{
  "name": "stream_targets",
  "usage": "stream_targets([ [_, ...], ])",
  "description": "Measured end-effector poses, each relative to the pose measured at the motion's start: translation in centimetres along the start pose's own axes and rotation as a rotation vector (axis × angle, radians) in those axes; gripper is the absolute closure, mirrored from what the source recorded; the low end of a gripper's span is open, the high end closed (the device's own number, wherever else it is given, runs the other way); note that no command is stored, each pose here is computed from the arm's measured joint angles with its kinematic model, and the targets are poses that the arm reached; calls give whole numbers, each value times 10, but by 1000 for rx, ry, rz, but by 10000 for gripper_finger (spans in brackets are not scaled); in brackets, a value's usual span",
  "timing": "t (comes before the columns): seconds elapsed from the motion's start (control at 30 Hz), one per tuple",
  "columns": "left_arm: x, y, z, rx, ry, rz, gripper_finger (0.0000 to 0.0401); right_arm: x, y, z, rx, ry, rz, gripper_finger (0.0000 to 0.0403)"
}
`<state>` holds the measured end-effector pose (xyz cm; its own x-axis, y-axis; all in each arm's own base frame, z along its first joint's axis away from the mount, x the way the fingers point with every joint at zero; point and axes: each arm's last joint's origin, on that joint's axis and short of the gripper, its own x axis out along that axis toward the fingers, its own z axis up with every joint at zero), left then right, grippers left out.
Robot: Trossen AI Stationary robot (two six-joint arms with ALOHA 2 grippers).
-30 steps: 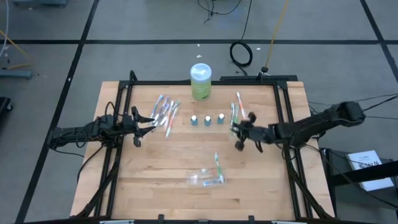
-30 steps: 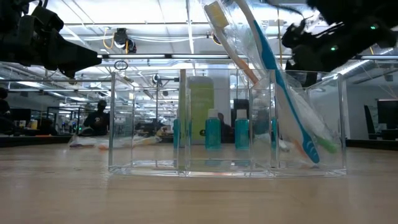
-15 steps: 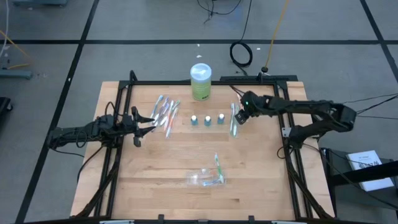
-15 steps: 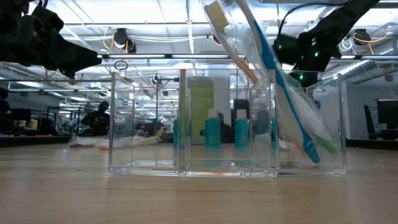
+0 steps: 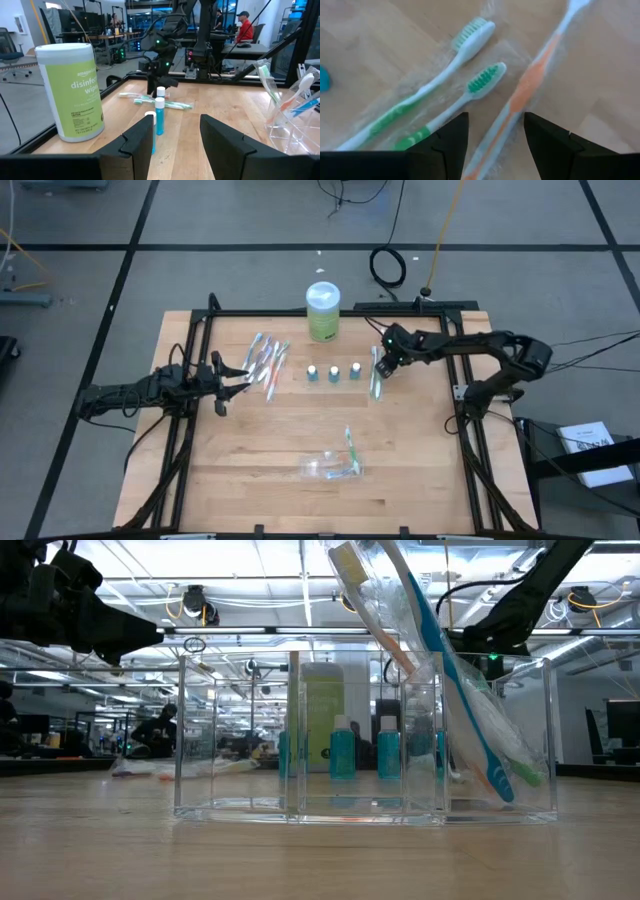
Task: Pick & Place toothbrushing station
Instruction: Put the orange toothbrush into the transparent organizer
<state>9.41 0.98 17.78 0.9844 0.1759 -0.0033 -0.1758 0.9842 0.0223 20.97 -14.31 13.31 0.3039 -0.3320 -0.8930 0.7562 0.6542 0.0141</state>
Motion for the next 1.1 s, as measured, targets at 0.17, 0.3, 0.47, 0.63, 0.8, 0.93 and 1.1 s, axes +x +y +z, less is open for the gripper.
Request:
stream_targets([
  [0.17,0,0,0,0,0,0,235,9,-5,-1,12,29,-30,231],
  [0.3,0,0,0,0,0,0,235,9,-6,-2,8,46,-43,259],
  [0.47,0,0,0,0,0,0,235,8,-6,-4,3,61,-50,325],
  [0.63,0,0,0,0,0,0,235,8,-6,-4,-17,58,-52,386],
  [0.8,0,0,0,0,0,0,235,2,-6,-2,-21,23,-71,380],
  [0.93,0,0,0,0,0,0,235,-9,-8,-3,-37,4,-92,385],
  [1.1,0,0,0,0,0,0,235,-30,-8,2,-40,-74,-69,395],
])
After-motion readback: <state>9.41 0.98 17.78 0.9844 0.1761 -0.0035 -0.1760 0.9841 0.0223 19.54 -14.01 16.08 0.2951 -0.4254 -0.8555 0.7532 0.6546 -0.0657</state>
